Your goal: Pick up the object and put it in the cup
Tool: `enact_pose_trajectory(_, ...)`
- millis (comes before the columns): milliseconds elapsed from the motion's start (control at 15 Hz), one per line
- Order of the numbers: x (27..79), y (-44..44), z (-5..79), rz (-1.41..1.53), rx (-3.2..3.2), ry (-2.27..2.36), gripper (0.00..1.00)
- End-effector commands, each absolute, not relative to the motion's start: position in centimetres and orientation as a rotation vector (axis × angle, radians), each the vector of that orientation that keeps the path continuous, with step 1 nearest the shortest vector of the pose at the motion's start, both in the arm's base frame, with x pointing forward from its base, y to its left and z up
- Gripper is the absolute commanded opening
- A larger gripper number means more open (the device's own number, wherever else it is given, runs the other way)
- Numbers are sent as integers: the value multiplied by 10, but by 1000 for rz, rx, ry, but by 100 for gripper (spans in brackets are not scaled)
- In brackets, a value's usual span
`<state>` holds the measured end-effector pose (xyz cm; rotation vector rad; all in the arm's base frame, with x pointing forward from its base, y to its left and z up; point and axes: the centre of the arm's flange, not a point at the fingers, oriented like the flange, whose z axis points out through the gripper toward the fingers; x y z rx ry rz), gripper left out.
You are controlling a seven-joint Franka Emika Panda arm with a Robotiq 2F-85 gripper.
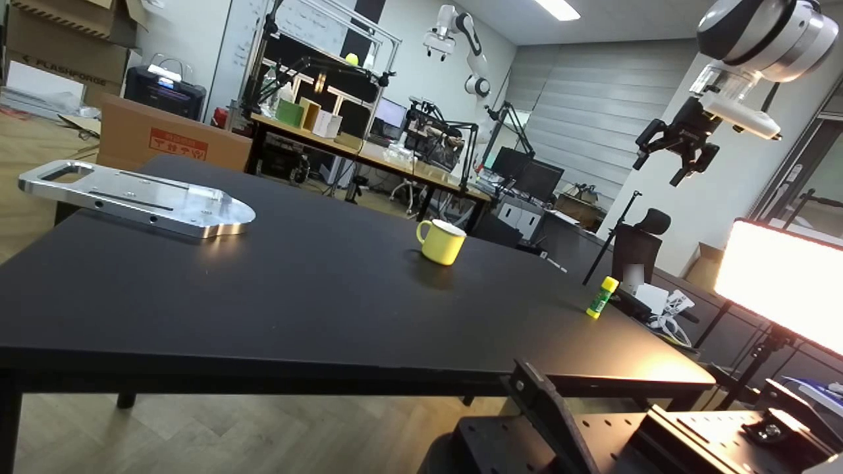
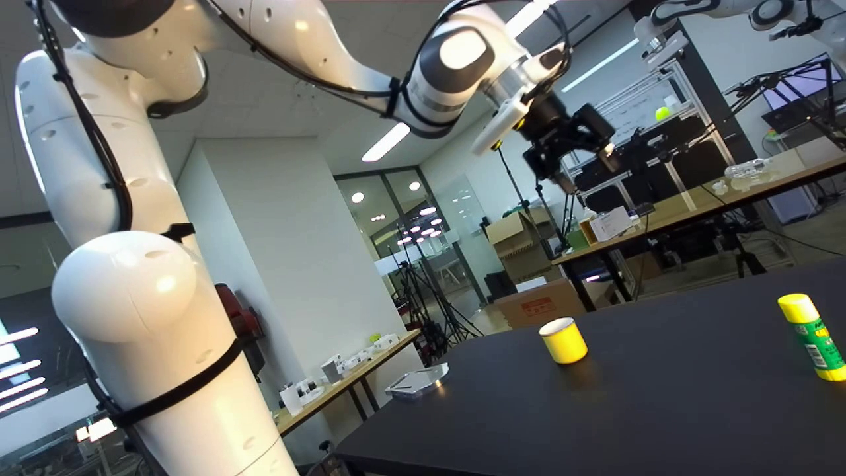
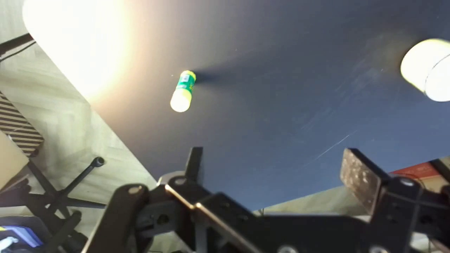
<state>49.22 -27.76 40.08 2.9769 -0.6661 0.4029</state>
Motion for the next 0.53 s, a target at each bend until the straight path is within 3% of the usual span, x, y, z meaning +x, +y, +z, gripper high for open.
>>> enact_pose_trajectory(0,522,-340,415,470,2877,-906,100)
enact_pose_trajectory(267,537,-397,425,454,2790,-1127,100)
enact_pose_trajectory(333,510,-369,420,493,2840,-983,100)
enact_pose_trajectory(467,517,-386,418,468,2810,-1053,100)
